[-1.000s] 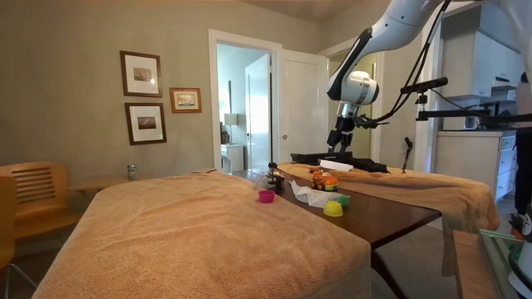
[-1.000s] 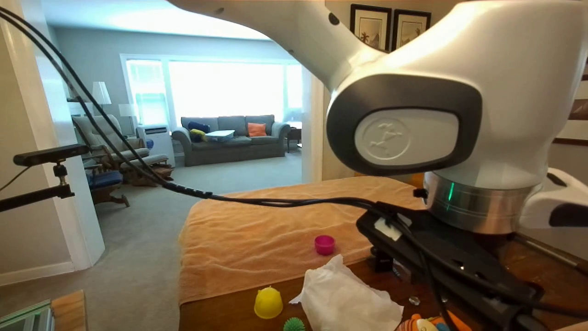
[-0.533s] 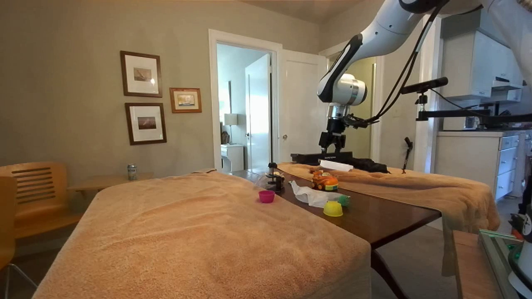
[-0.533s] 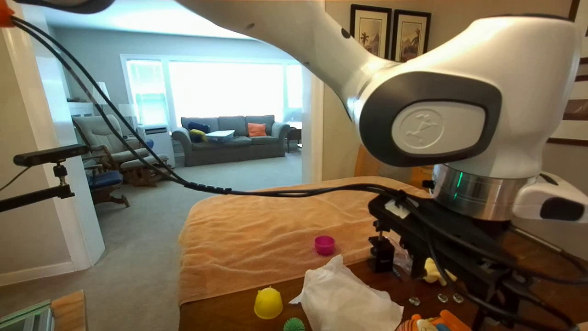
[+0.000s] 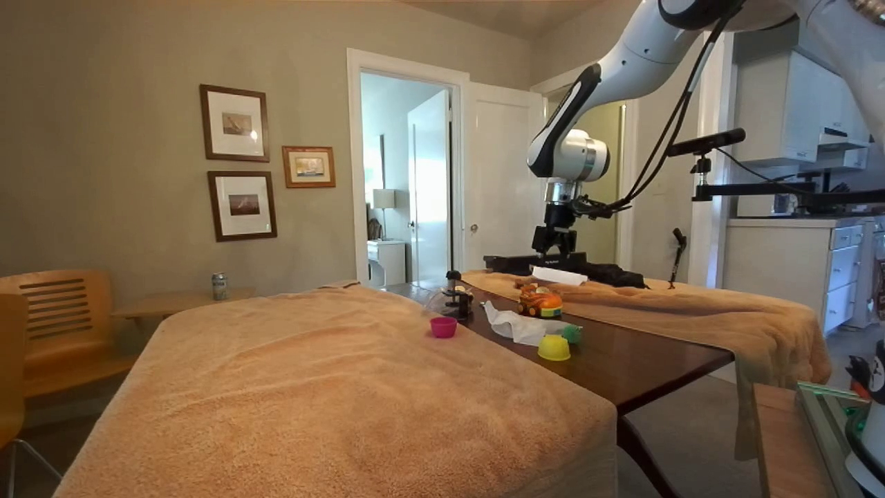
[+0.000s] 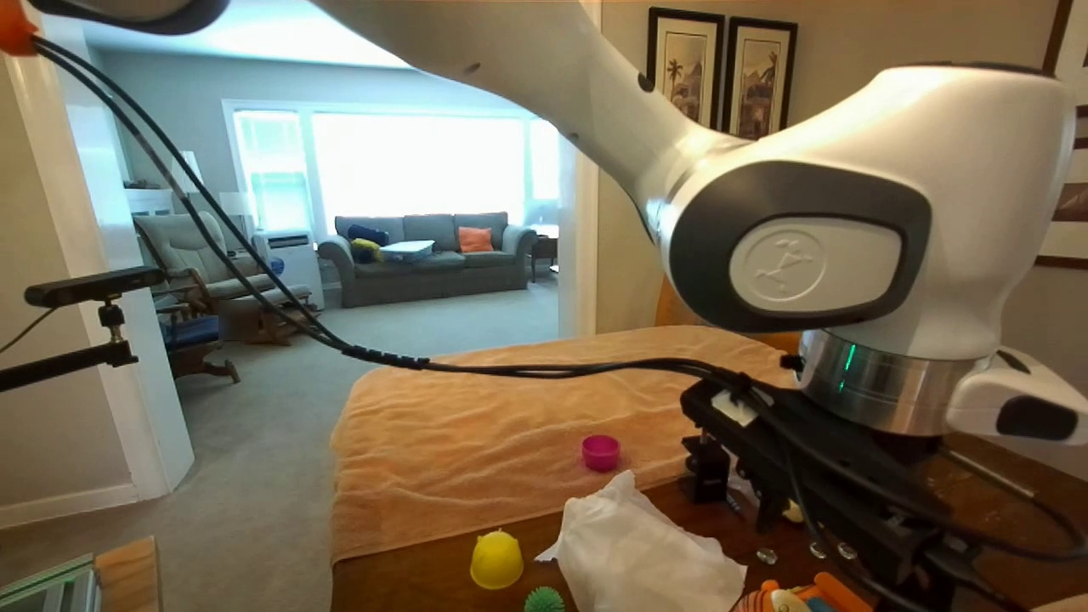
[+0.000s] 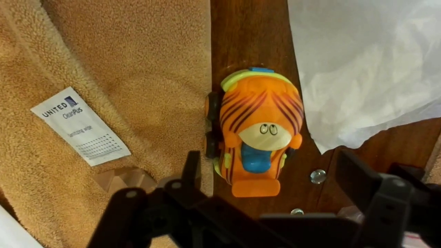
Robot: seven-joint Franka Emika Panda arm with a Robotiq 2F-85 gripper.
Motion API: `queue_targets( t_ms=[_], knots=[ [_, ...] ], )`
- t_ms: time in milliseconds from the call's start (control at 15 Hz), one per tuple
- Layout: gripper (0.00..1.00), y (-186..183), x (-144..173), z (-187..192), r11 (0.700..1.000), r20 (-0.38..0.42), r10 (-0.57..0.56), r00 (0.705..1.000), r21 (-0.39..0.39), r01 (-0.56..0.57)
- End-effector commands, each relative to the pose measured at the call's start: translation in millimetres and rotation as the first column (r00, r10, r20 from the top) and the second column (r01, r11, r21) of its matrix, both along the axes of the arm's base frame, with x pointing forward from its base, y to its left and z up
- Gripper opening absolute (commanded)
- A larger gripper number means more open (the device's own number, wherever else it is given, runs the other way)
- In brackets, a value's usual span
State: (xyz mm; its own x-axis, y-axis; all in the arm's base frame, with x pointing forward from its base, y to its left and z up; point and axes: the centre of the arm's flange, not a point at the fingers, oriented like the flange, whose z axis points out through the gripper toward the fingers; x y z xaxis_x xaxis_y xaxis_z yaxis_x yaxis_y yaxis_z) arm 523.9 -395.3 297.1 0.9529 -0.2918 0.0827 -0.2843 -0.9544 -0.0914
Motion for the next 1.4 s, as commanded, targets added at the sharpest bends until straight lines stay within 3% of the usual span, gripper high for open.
queue_targets(
  t_ms=[0, 533, 1333],
  knots=[
    [1.0, 1, 9, -10, 1.0, -0.011, -0.014, 1.0, -0.019, 0.014],
    [1.0, -2, 19, -35, 0.999, -0.015, -0.004, 1.0, -0.051, 0.003],
    [1.0, -2, 41, -59, 0.998, 0.05, -0.003, 0.999, -0.056, 0.005]
  ],
)
